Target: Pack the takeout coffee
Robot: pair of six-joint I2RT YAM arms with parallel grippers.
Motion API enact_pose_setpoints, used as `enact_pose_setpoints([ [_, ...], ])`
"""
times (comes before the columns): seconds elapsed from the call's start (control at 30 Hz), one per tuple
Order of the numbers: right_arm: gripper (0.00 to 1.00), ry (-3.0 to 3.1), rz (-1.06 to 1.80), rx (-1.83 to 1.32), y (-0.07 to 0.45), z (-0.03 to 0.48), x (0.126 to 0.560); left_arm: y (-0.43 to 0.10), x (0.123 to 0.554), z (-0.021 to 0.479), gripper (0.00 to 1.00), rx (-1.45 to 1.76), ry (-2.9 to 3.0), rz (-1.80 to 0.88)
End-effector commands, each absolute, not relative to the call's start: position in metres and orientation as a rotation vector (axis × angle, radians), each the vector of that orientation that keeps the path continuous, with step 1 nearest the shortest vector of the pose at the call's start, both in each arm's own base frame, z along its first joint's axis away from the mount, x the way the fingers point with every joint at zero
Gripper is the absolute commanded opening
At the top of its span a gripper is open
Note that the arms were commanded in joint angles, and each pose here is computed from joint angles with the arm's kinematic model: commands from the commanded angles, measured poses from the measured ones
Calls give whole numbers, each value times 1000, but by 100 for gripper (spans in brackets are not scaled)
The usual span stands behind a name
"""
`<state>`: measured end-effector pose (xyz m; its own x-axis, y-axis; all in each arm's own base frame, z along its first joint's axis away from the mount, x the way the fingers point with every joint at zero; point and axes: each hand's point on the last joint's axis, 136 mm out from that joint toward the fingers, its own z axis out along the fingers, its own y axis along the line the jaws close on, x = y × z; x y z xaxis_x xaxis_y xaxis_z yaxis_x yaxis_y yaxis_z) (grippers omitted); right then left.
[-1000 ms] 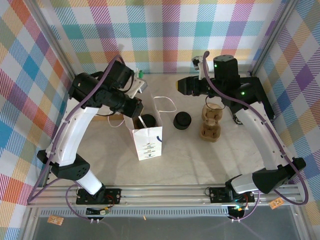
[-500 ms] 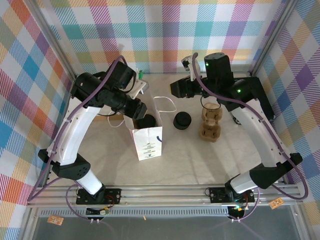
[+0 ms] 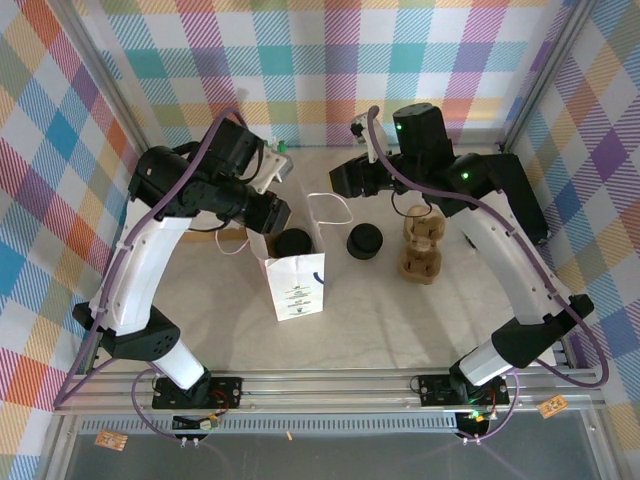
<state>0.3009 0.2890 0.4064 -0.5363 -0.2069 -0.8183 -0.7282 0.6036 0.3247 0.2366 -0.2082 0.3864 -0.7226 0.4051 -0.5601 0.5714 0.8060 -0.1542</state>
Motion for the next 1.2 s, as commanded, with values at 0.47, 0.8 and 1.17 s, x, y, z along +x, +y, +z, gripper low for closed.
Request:
enact_pose_setpoints([
  [0.47,50,2051,905,-924,323,418,279,-135,247,454,43,385,2246,-129],
  [0.8,50,2090,944,-1038,347,407,250,-48,268,507,50,-132,1952,70],
  [1.17,49,2166,946,-1106,351,394,227,-21,303,457,49,-311,2140,67],
])
